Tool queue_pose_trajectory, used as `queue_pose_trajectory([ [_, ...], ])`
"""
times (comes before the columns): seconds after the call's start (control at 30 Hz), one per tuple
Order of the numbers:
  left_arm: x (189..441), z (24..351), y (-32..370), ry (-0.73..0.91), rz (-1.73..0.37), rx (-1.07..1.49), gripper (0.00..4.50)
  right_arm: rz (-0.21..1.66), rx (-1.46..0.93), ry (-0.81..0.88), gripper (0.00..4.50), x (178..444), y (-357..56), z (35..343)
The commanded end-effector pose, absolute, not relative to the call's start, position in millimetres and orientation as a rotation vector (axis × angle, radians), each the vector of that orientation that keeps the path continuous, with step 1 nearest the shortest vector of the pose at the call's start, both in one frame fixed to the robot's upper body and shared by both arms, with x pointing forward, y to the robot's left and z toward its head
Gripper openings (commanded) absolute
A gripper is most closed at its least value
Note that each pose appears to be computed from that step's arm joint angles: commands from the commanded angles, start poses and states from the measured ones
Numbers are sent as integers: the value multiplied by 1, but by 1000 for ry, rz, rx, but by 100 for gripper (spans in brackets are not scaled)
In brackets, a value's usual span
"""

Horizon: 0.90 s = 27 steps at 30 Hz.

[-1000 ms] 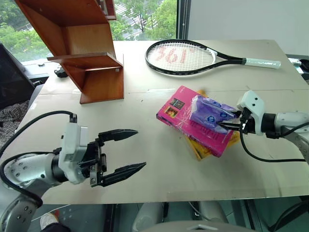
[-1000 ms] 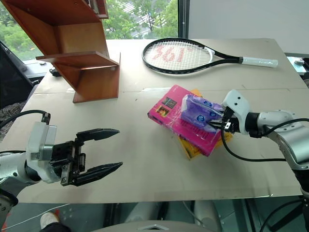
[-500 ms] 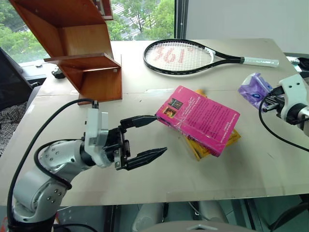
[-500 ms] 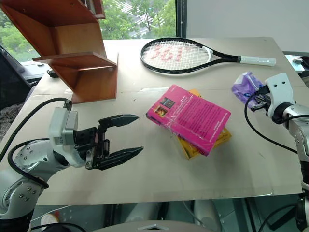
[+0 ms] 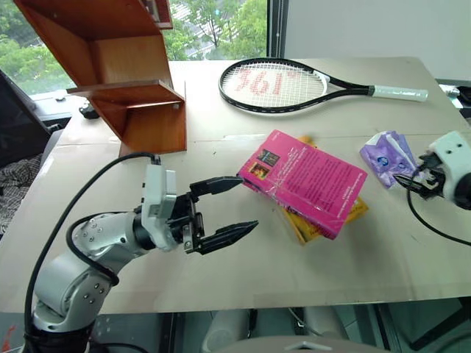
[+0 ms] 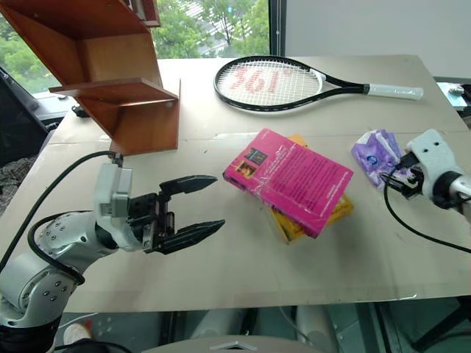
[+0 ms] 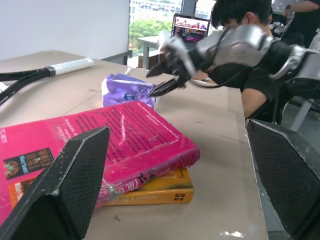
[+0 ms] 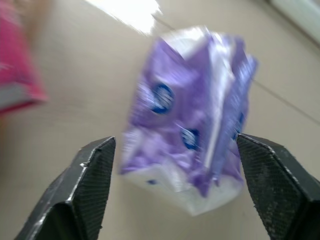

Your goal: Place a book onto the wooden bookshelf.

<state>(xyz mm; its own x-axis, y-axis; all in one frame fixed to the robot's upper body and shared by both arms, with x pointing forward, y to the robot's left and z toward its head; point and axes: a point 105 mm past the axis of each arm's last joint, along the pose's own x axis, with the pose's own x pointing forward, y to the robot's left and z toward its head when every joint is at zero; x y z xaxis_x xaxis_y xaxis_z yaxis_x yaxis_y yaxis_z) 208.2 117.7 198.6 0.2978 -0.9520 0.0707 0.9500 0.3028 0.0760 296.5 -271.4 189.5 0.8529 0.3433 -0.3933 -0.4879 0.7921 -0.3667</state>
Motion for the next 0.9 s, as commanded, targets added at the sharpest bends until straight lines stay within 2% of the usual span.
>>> queue_pose_trajectory([
  [0.03, 206, 202, 128, -120, -1244, 39, 450, 630, -456, 295, 277, 268, -245, 208],
  [0.2, 202, 194, 141, -91, -1200, 39, 450, 683, -444, 357, 41, 261, -223, 180],
  [0.23, 201, 194, 143, -89, -1189, 42, 450, 680, -456, 365, 9, 262, -220, 175],
  [0.47, 188, 180, 152, -30, -1159, 54, 450, 677, -498, 431, 9, 274, -212, 145],
  [0.9, 174, 163, 163, 13, -1082, 64, 450, 765, -460, 375, 9, 300, -155, 140],
])
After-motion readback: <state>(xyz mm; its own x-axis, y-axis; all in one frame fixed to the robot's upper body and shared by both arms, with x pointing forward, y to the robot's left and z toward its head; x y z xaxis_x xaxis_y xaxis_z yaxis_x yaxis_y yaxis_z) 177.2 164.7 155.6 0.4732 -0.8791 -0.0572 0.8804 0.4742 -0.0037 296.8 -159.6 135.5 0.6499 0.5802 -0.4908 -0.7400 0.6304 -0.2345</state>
